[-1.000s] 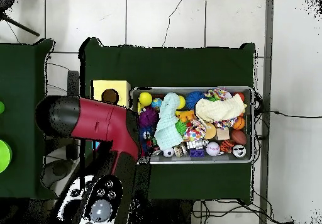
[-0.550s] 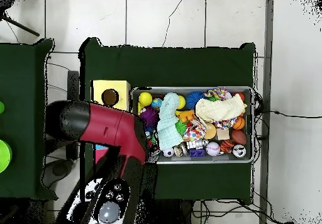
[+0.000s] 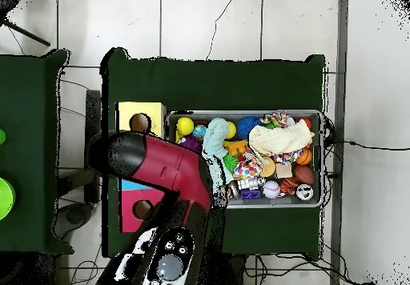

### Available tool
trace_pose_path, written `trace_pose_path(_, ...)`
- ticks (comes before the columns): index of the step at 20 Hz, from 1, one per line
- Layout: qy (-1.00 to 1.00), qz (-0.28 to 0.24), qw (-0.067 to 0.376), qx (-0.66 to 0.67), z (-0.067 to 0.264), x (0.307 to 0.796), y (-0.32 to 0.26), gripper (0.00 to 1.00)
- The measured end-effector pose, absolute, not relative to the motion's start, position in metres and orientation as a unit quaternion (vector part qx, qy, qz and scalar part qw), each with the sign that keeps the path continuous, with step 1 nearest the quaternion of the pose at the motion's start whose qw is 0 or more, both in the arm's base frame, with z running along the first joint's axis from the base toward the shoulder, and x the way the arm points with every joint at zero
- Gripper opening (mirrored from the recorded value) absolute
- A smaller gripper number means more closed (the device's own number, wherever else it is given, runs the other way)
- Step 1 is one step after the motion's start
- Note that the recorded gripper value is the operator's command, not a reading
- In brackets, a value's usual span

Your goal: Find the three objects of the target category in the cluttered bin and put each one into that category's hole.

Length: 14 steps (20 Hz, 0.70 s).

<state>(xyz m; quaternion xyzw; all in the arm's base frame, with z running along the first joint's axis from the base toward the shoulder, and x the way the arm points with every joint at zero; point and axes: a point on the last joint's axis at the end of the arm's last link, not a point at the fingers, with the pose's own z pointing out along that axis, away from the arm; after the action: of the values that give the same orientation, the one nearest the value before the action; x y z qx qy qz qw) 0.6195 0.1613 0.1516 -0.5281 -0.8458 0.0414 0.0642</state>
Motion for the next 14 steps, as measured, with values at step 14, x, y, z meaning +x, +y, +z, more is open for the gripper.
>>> trace_pose_path(14,-0.841,0.036,0.051,-0.537,0.132,0.608,0.158,0.00)
